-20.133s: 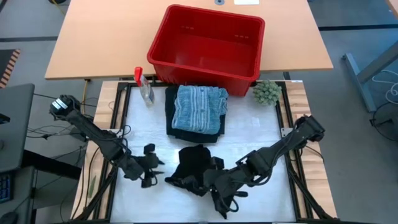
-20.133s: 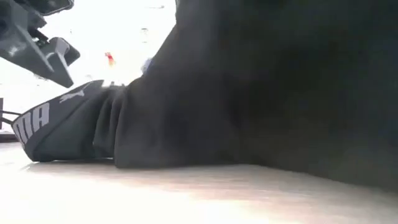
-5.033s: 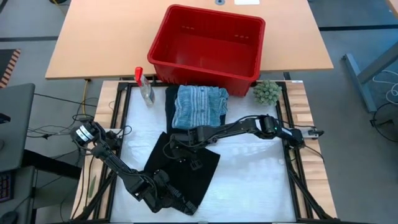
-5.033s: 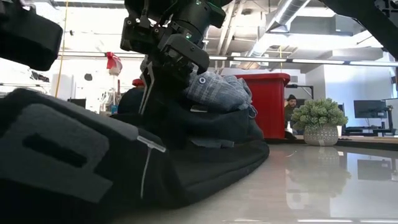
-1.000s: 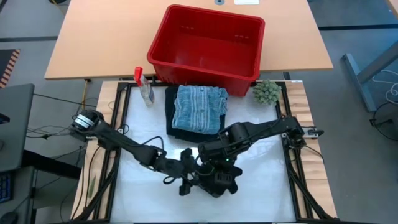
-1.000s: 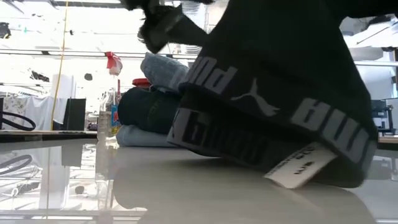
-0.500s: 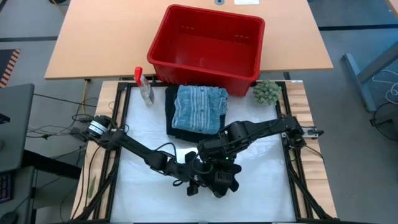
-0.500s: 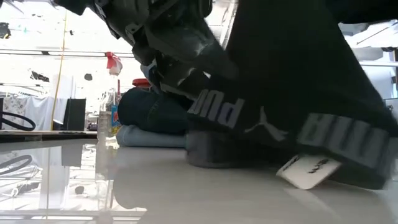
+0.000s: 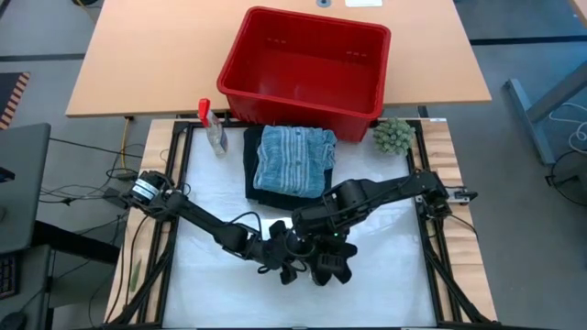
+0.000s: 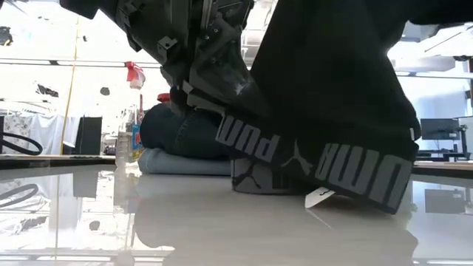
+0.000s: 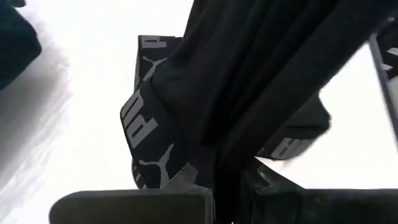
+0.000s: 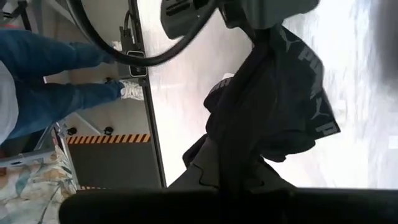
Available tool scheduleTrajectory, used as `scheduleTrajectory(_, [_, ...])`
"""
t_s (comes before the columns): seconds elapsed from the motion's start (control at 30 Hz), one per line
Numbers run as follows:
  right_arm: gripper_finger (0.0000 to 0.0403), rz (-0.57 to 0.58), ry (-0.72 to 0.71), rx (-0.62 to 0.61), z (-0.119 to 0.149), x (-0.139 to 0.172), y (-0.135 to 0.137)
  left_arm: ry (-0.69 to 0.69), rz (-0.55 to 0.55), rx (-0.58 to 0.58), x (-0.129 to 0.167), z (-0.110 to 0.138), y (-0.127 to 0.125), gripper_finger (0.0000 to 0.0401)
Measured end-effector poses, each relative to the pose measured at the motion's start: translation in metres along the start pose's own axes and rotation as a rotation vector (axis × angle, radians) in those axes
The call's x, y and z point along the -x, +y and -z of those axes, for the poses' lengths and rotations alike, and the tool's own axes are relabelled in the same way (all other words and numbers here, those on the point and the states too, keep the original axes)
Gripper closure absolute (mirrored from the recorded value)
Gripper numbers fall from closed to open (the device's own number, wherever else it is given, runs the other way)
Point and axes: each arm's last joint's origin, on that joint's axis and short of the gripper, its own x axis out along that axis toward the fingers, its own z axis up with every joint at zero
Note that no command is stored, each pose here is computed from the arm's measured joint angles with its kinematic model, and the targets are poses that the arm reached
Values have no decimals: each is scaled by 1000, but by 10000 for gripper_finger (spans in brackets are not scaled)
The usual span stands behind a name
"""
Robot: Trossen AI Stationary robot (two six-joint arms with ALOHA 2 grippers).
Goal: Fold Laundry from Bin
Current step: Fold the black underwear from the red laundry
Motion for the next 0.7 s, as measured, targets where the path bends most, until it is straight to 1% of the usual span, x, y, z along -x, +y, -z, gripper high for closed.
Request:
scheduleTrajectory(0.1, [379,14,-42,9,6,13,1,9,64,4,13,-7,-6,399])
scheduleTrajectory(0.17, [379,42,-100,11,16,29,3,16,114,3,30,-13,-13,400])
scheduleTrajectory(0.27, [379,60,-186,-3,34,53,8,6,195,4,67,-27,-24,401])
scheduleTrajectory(0.37, [379,33,-199,-7,51,62,17,-15,300,38,111,-41,-32,401])
scheduleTrajectory(0.43, [379,39,-162,-12,59,55,23,-36,364,74,137,-47,-37,401])
scheduleTrajectory(0.5, [379,49,-109,-26,64,40,29,-63,421,114,158,-50,-43,401])
scheduleTrajectory(0.53, [379,31,-71,-37,66,31,33,-77,455,132,165,-50,-48,401])
scheduleTrajectory(0.57, [379,-2,-35,-44,67,22,38,-89,492,148,173,-49,-53,401])
scheduleTrajectory(0.63, [379,-104,21,-44,65,9,47,-99,564,178,183,-46,-64,401])
scheduleTrajectory(0.7, [378,-197,20,-11,63,3,56,-90,634,202,191,-43,-71,401])
